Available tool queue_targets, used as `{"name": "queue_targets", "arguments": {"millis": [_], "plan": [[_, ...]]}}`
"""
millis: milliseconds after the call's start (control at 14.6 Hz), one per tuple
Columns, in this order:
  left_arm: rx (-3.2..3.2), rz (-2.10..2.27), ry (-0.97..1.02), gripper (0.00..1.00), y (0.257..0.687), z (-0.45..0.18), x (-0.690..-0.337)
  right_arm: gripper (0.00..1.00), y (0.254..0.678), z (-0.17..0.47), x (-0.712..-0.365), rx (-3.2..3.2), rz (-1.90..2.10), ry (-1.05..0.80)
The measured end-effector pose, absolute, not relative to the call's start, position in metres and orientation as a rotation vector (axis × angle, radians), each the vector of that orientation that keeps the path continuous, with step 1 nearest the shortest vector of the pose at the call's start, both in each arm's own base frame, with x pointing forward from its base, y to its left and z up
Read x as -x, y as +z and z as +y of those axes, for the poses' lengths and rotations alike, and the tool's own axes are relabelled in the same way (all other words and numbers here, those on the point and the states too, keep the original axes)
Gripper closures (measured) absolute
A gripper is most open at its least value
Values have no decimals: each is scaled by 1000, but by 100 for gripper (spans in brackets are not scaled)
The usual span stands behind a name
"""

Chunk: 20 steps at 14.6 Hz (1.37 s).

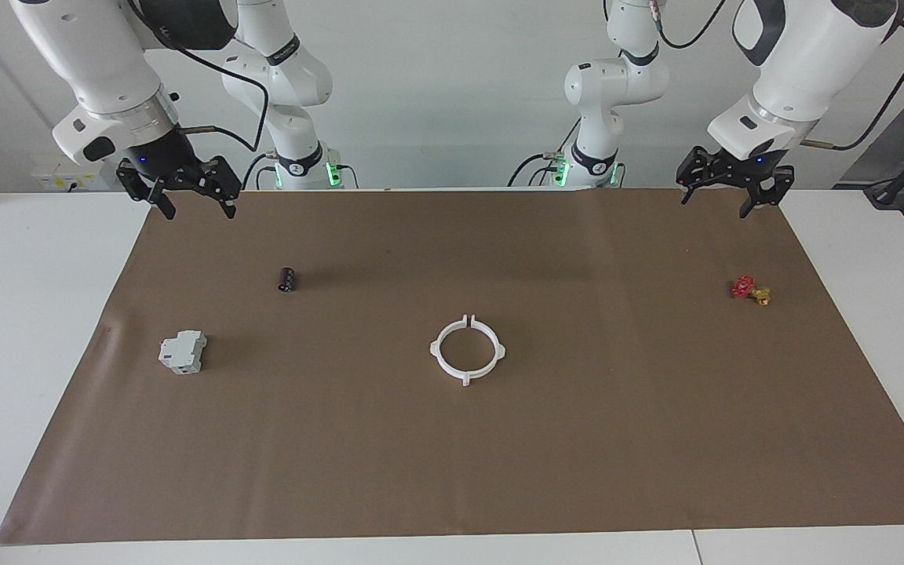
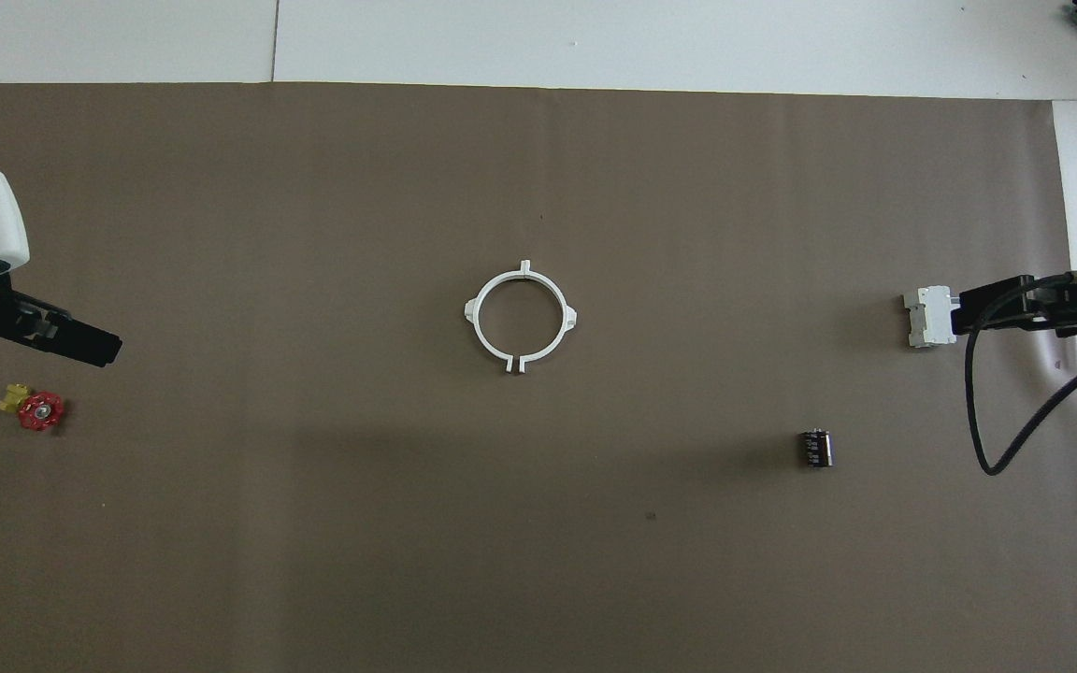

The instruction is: Assemble drain pipe with both arms

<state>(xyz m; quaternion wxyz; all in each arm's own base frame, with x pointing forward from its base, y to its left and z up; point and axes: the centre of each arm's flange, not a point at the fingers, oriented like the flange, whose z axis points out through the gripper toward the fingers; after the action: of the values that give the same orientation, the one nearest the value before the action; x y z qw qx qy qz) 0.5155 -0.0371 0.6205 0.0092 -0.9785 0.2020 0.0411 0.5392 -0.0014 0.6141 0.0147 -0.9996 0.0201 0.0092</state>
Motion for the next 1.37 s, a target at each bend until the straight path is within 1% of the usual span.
{"name": "queue_targets", "arguments": {"millis": [137, 275, 481, 618, 755, 1030, 1373], "plan": [[3067, 578, 133, 0, 642, -31, -509, 0, 614, -1, -539, 3111, 63, 29], [3081, 497, 115, 0, 654, -29, -508, 0, 614, -1, -539, 3111, 63, 29], [3096, 431, 140, 0, 647, -28, -508, 0, 614, -1, -539, 3111, 63, 29], [3098, 450, 169, 0, 635, -29, -508, 0, 614, -1, -539, 3111, 63, 29], [3090, 499, 153, 0, 630, -33, -511, 0, 614, -1, -539, 3111, 63, 29], [3125, 513, 131, 0, 630, -32, -511, 0, 614, -1, -539, 3111, 63, 29], [3193, 300, 100, 0, 634, -31, -512, 0, 614, -1, -539, 3112, 63, 27]]}}
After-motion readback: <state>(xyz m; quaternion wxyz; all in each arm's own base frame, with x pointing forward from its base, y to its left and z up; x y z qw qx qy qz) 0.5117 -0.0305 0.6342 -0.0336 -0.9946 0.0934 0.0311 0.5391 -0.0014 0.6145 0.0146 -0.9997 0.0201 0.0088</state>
